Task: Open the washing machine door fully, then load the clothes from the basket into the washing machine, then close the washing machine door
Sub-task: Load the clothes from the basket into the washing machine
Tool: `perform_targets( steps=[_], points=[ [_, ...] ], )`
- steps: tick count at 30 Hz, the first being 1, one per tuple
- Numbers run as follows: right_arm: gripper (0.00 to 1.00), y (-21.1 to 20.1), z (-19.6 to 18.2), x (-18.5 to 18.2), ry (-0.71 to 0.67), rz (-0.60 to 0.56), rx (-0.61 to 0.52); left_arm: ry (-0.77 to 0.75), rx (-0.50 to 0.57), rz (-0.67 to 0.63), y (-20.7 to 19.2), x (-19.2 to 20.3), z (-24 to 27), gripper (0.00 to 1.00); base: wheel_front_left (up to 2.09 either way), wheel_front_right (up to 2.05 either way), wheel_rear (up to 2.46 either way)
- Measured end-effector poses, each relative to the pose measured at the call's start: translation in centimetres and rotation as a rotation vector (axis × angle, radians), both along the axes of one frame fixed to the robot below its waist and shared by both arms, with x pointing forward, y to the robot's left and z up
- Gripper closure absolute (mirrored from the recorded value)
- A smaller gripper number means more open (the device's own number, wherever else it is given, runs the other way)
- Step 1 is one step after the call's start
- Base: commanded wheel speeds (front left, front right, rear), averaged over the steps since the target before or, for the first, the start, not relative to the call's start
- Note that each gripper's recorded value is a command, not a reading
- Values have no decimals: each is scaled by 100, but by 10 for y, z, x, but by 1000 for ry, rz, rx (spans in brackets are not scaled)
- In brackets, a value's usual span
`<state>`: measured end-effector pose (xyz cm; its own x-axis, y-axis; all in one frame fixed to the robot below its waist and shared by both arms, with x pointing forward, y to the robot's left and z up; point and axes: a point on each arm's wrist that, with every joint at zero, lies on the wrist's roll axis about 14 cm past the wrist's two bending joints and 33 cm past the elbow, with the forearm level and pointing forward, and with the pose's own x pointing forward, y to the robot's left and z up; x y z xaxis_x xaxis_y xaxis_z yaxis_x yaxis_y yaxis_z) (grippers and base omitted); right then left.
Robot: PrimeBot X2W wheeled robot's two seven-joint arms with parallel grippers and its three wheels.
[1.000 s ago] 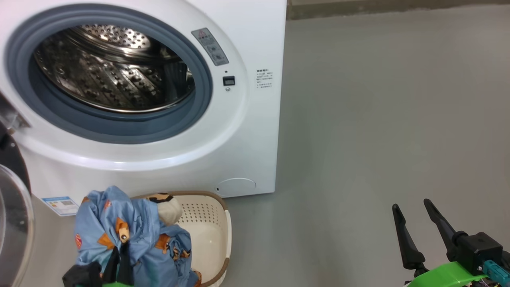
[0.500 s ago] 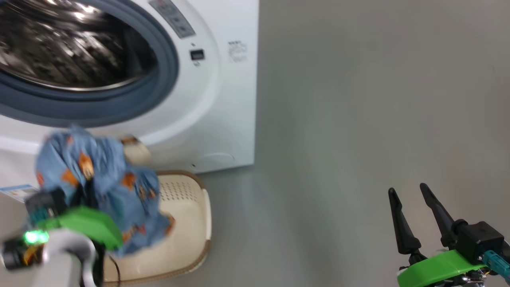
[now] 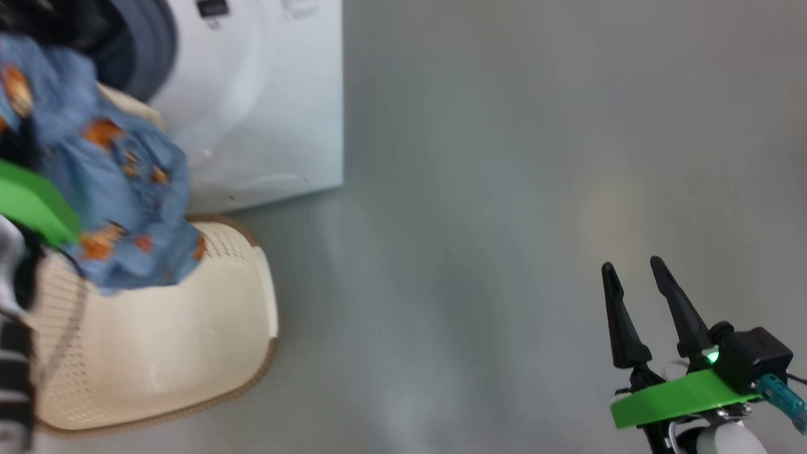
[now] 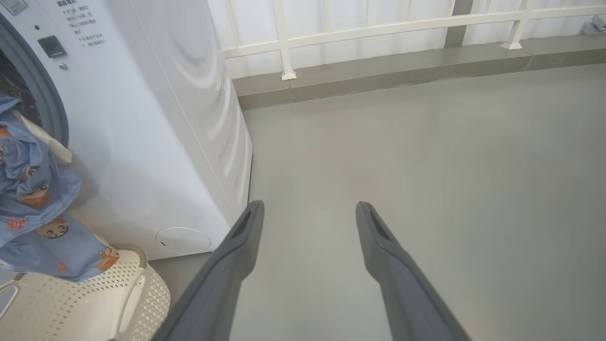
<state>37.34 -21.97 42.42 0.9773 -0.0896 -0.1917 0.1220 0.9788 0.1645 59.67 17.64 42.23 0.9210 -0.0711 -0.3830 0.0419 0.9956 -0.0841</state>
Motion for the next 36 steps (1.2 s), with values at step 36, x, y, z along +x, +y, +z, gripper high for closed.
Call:
perform_targets(
  steps=[36],
  points=[
    [0, -22, -100, 19, 225, -94, 61, -439, -21, 184, 45, 183, 20, 100, 0, 0, 0]
  ],
)
